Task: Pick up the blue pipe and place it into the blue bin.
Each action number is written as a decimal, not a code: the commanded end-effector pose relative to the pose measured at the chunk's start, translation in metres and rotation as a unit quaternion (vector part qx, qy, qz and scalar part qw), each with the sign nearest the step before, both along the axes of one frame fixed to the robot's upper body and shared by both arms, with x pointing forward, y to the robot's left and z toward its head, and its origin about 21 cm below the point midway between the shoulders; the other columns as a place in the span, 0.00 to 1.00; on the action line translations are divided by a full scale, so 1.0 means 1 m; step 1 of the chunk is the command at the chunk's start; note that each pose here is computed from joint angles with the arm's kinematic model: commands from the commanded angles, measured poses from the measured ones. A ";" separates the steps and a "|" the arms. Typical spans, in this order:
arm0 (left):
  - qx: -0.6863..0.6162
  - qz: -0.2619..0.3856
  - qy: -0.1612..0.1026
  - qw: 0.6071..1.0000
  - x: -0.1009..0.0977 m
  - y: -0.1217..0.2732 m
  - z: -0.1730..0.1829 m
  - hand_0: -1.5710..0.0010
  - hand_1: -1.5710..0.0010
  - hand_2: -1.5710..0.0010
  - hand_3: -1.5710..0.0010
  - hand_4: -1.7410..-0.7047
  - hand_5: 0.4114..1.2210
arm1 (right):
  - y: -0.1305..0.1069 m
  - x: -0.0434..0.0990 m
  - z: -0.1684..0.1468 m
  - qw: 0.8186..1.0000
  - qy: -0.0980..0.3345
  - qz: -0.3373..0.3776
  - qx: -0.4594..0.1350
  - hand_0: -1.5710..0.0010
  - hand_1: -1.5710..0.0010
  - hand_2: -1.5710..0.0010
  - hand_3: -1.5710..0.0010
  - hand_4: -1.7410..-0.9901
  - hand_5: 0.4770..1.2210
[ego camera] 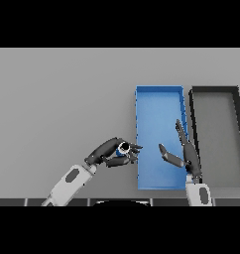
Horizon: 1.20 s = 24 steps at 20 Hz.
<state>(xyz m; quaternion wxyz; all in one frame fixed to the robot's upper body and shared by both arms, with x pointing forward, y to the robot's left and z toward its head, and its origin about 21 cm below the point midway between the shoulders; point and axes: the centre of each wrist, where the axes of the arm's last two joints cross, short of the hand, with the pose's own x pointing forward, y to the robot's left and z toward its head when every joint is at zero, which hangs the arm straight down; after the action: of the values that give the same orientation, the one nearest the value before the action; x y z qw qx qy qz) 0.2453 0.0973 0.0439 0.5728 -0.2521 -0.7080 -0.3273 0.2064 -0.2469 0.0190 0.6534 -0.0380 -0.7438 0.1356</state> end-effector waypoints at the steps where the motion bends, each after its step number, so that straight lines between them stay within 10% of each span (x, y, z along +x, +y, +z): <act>1: 0.008 0.006 0.003 1.000 0.003 0.000 -0.001 0.00 0.00 0.00 0.05 0.00 1.00 | -0.002 0.001 0.006 0.999 -0.013 0.019 0.023 1.00 1.00 1.00 1.00 0.73 0.20; 5: 0.007 0.001 0.003 1.000 0.002 -0.005 0.000 0.00 0.00 0.00 0.05 0.00 1.00 | -0.017 0.006 0.050 0.985 -0.038 0.150 0.082 1.00 1.00 1.00 1.00 0.65 0.11; 12: 0.012 -0.002 -0.010 1.000 0.006 -0.001 0.001 0.00 0.00 0.00 0.05 0.00 1.00 | 0.018 0.021 0.122 0.946 -0.017 0.323 0.018 1.00 1.00 1.00 1.00 0.58 0.03; 24: 0.005 -0.025 -0.002 1.000 0.003 -0.002 -0.002 0.00 0.00 0.00 0.02 0.00 1.00 | 0.100 0.051 0.143 0.891 -0.017 0.451 -0.054 1.00 1.00 1.00 1.00 0.69 0.06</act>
<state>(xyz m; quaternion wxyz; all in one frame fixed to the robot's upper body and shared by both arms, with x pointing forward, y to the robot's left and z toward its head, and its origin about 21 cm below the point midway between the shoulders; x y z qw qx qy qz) 0.2484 0.0955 0.0417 0.5634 -0.2687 -0.7004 -0.3460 0.2570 -0.1461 0.1625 0.5066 0.2641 -0.6829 0.4553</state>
